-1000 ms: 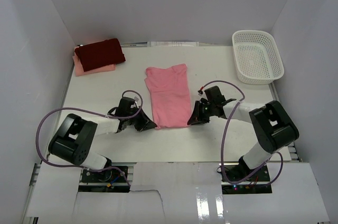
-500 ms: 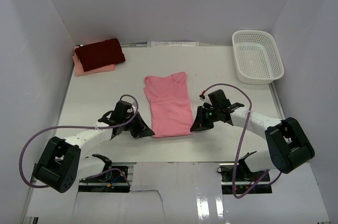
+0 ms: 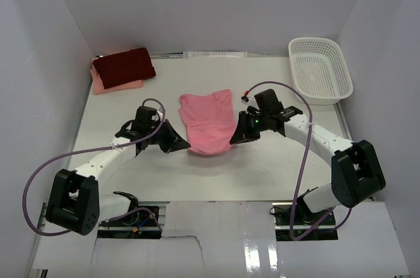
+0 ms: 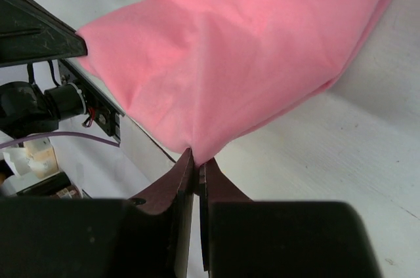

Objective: Fold and stack the t-shirts
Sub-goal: Fold the long partially folded tshirt into a neat square

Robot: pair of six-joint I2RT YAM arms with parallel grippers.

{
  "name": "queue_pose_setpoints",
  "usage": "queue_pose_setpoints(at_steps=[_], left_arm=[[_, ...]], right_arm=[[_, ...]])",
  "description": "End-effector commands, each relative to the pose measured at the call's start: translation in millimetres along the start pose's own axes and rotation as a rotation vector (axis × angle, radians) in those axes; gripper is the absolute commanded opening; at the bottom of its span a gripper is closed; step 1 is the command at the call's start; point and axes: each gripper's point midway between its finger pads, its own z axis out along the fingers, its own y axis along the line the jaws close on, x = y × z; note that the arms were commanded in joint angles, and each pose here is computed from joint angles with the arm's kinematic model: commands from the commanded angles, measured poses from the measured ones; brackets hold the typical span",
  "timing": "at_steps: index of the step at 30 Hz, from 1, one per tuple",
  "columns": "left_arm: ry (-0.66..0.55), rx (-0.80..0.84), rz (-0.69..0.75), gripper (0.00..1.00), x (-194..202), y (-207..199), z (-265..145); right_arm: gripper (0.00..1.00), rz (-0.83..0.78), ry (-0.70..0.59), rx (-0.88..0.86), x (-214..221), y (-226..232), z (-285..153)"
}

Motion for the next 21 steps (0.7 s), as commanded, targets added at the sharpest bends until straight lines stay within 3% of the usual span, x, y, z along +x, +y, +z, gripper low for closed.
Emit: queue_pose_setpoints(at_steps=[1, 6, 21], left_arm=[[-0.017, 0.035, 0.013, 0.0, -19, -18, -12], [-0.068, 0.059, 0.01, 0.0, -59, -28, -22], [-0.099, 0.117, 0.064, 0.0, -176, -93, 7]], right_arm=[[0.08, -0.038, 0.002, -0.026, -18, 15, -5], [0.08, -0.074, -0.01, -0.035, -54, 24, -3], [0.08, -0.061, -0.056, -0.057, -159, 14, 3]])
